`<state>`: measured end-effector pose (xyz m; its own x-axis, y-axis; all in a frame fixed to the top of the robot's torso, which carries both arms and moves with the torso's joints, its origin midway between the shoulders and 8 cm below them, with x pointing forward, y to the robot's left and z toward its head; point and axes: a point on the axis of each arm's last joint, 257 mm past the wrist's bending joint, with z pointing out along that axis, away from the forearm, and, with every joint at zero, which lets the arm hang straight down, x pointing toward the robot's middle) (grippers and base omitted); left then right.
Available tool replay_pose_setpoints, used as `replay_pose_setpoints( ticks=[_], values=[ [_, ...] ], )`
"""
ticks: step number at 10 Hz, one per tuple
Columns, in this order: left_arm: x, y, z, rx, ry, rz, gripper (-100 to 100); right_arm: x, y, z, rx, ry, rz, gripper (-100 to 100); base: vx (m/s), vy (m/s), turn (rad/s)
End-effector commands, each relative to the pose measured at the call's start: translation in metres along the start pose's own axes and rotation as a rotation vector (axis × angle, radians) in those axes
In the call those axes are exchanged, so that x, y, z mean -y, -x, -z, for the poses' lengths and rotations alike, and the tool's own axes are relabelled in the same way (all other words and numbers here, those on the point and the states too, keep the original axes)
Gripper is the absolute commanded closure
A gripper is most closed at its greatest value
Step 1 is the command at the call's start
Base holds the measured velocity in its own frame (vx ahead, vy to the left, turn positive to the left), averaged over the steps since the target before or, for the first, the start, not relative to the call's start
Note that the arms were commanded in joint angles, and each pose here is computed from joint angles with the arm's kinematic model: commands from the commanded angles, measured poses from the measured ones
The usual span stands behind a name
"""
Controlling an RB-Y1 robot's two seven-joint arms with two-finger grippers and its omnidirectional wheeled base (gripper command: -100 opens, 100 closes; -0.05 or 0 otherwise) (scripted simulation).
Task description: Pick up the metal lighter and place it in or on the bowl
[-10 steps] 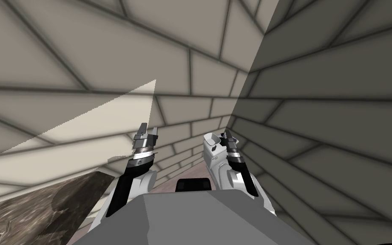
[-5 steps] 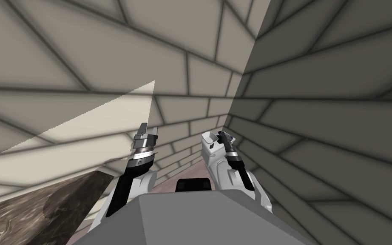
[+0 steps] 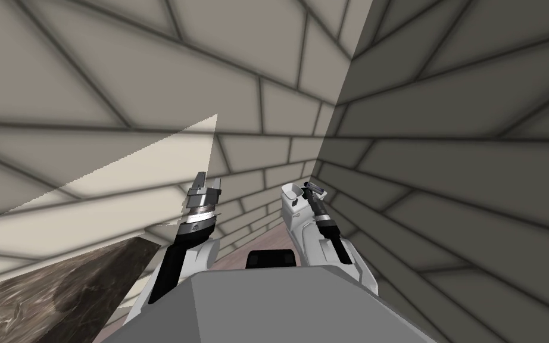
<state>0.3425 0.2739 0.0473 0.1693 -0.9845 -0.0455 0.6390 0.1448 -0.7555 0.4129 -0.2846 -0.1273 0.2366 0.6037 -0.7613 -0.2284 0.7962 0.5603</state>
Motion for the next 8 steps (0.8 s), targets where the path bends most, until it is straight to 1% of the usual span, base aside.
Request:
replay_pose_setpoints(
  ticks=[1,4,8],
  values=[
    [0.0,0.0,0.0,0.0,0.0,0.0,0,0.012,-0.014,0.002,-0.036,-0.017,0.085,-100,-0.019,0.005,-0.009],
    [0.0,0.0,0.0,0.0,0.0,0.0,0,0.036,-0.037,0.011,-0.108,-0.037,0.237,-100,-0.011,0.009,0.006],
    [0.0,0.0,0.0,0.0,0.0,0.0,0,0.065,-0.064,0.027,-0.208,-0.039,0.434,-100,0.007,0.02,0.029]
  ],
)
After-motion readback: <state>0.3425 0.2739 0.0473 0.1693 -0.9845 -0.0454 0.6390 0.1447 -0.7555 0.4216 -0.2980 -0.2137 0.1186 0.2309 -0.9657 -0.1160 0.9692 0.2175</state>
